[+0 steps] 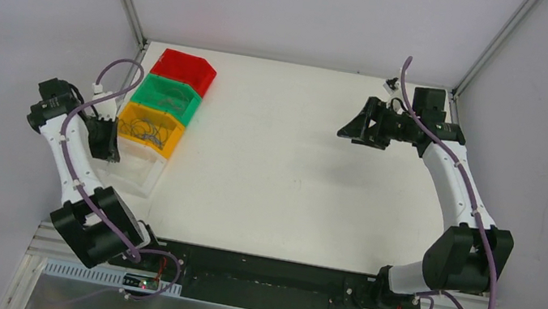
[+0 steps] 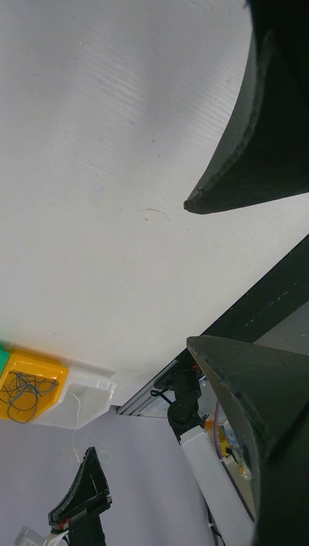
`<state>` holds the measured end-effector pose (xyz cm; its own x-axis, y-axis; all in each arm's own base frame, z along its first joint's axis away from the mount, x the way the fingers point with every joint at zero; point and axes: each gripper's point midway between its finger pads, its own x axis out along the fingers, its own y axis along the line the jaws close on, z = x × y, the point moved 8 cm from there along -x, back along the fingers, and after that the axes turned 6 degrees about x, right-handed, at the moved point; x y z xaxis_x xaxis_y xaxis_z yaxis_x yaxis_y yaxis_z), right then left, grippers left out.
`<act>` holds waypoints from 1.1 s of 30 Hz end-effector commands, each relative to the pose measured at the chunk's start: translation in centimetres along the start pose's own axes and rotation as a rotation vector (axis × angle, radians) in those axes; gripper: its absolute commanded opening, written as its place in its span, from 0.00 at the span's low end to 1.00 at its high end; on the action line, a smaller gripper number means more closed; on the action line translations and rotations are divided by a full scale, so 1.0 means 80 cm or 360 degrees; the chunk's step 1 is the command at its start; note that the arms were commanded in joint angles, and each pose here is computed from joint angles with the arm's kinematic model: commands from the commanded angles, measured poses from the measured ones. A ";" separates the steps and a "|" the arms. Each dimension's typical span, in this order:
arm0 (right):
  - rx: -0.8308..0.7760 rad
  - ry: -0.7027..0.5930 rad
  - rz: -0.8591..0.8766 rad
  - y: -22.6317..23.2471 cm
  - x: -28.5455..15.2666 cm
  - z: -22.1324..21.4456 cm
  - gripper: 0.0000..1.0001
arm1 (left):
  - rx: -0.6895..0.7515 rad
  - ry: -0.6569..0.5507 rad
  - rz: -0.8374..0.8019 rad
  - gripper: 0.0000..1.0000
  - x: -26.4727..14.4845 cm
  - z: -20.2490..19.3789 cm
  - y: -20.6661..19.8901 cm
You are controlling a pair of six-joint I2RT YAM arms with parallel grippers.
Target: Untangle the cables
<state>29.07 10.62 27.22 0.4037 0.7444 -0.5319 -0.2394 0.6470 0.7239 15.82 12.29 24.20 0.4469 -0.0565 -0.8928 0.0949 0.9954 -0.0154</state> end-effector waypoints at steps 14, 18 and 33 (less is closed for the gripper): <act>-0.0085 -0.0032 -0.0030 0.016 -0.021 0.005 0.72 | -0.0251 0.0112 -0.0105 0.28 0.061 0.024 0.034; -0.0082 -0.0033 -0.0030 0.015 -0.021 0.003 0.72 | -0.0134 0.0057 -0.0043 0.42 0.043 0.031 0.027; -0.0203 -0.0053 -0.0151 0.006 -0.038 0.017 0.82 | 0.0173 -0.0229 -0.0100 0.99 -0.028 0.151 -0.042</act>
<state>28.83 9.78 28.01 0.4100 0.7073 -0.5759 -0.2579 0.6955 0.6707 23.65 10.66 28.89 0.5386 -0.0774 -0.8390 0.1829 0.9828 0.0268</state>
